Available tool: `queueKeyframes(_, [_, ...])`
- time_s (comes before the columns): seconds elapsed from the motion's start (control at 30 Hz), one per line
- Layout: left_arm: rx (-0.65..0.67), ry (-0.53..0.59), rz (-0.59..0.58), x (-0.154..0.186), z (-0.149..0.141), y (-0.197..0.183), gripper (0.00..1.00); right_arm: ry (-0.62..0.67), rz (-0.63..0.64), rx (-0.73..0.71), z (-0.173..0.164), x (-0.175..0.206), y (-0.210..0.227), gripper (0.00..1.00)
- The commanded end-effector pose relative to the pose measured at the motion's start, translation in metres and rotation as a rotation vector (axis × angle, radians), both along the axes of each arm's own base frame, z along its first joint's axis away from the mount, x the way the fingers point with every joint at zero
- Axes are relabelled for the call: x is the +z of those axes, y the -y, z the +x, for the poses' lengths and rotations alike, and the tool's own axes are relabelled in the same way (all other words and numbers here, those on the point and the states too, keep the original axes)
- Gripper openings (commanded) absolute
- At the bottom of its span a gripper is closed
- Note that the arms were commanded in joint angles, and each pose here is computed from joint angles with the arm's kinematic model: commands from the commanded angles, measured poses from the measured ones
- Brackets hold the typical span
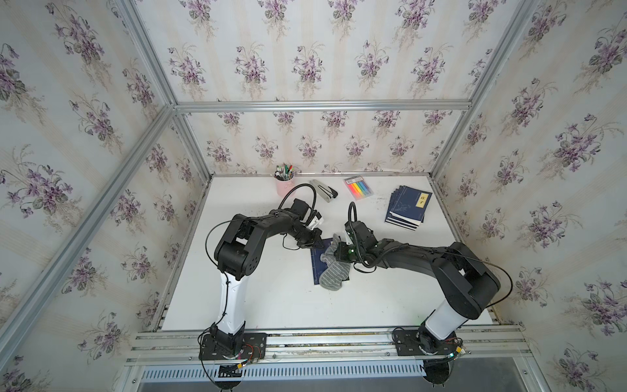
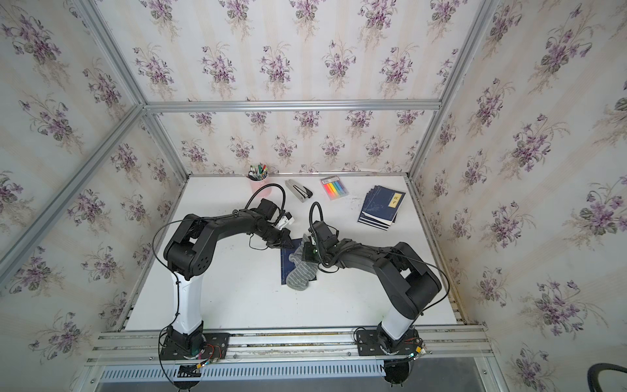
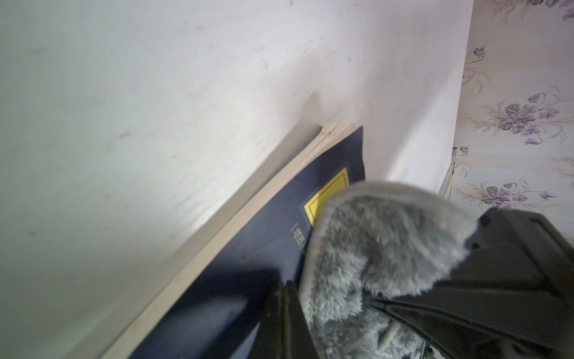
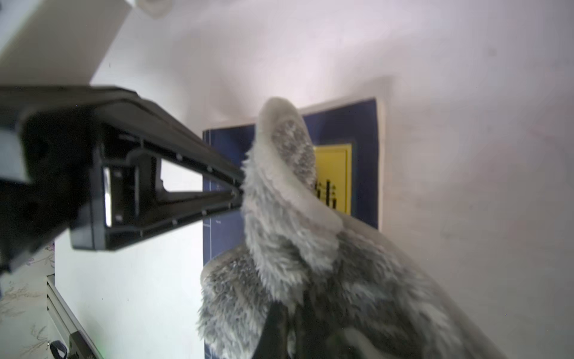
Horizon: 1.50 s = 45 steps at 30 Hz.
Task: Wipe the cover of the book
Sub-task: Wipe the dirt from the cover of the book.
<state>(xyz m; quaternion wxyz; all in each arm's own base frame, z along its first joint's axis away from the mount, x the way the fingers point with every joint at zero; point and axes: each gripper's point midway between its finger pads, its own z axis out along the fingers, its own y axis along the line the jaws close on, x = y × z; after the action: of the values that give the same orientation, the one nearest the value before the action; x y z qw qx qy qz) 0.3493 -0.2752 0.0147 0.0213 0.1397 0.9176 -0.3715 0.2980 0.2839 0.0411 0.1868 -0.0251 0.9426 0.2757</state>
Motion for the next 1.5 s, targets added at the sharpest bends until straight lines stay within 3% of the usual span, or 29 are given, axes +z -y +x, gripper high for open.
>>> queueKeyframes(0.0, [0.059, 0.024, 0.23, -0.031, 0.001, -0.039, 0.0, 0.0, 0.004, 0.042, 0.01, -0.004, -0.011, 0.0])
queueKeyframes(0.37, [0.078, 0.052, 0.227, -0.021, 0.002, -0.047, 0.0, -0.027, 0.076, 0.097, 0.019, -0.008, -0.056, 0.0])
queueKeyframes(0.8, [0.099, 0.031, 0.272, -0.028, 0.002, -0.06, 0.0, -0.019, -0.019, -0.055, 0.036, -0.02, 0.006, 0.0])
queueKeyframes(0.93, [0.1, 0.031, 0.279, -0.029, 0.002, -0.061, 0.0, -0.014, 0.003, -0.007, 0.034, -0.014, -0.014, 0.0])
queueKeyframes(1.23, [0.113, 0.037, 0.286, -0.026, 0.003, -0.066, 0.0, -0.054, 0.081, 0.169, 0.013, -0.02, -0.104, 0.0])
queueKeyframes(1.47, [0.156, 0.073, 0.294, -0.013, 0.007, -0.079, 0.0, -0.059, 0.058, 0.133, 0.015, -0.025, -0.09, 0.0])
